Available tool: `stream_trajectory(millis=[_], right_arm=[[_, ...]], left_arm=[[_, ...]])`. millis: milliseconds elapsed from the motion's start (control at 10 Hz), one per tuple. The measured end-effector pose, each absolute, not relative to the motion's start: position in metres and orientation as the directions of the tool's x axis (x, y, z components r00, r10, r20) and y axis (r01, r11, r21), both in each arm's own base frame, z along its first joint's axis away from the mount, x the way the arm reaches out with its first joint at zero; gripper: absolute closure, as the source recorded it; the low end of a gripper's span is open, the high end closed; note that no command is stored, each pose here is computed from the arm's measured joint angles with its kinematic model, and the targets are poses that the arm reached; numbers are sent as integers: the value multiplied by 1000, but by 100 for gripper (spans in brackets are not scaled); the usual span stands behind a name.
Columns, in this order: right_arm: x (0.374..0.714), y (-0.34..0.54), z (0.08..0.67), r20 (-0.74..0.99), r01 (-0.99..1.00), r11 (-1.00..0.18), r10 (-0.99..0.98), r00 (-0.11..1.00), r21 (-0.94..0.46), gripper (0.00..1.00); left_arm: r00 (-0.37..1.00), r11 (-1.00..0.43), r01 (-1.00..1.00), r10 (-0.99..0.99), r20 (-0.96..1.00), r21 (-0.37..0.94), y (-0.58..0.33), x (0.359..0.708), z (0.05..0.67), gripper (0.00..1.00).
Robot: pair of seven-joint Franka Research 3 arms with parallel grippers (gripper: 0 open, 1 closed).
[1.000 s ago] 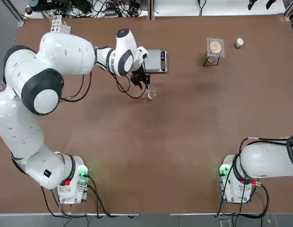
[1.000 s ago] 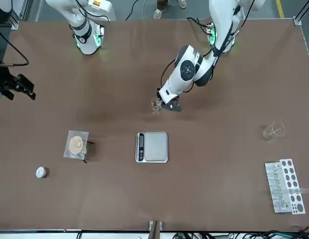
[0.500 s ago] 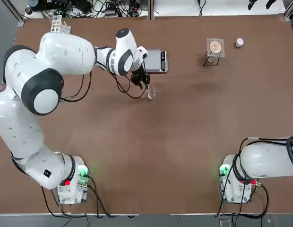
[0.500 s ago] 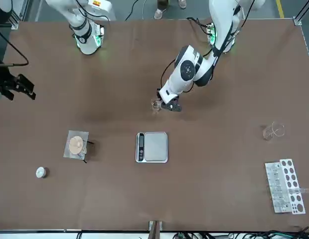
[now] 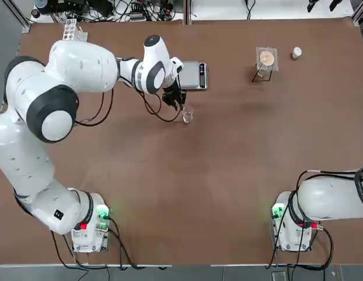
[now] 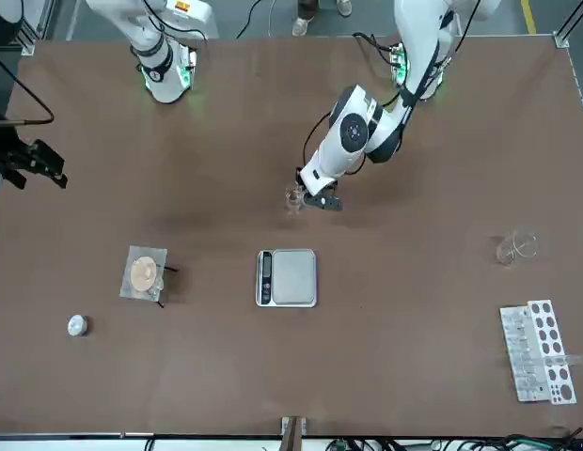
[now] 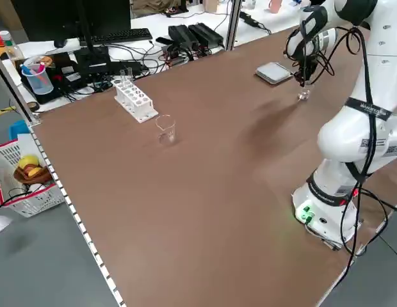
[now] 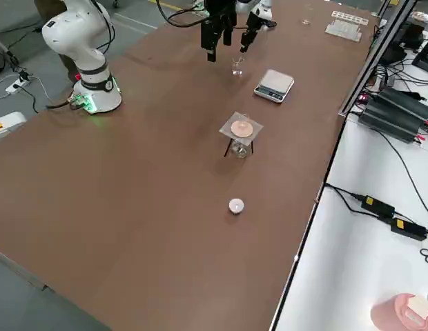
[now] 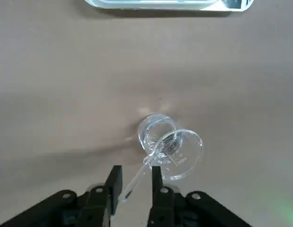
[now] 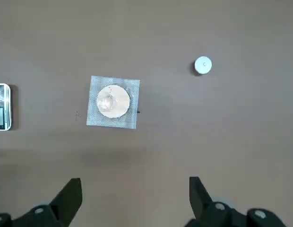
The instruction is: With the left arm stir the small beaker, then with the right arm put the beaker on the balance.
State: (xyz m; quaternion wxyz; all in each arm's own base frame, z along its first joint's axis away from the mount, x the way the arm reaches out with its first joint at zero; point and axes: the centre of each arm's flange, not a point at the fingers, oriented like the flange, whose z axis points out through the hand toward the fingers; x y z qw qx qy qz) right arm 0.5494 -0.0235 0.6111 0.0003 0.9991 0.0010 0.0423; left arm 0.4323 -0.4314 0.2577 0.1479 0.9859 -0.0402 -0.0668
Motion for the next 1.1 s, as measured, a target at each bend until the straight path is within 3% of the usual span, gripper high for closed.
stream_trajectory(millis=[1100], right_arm=[[549, -24, 611, 86, 1, -1000, 1, 996, 1, 0]], left_arm=[[989, -950, -57, -96, -111, 306, -442, 429, 264, 82]])
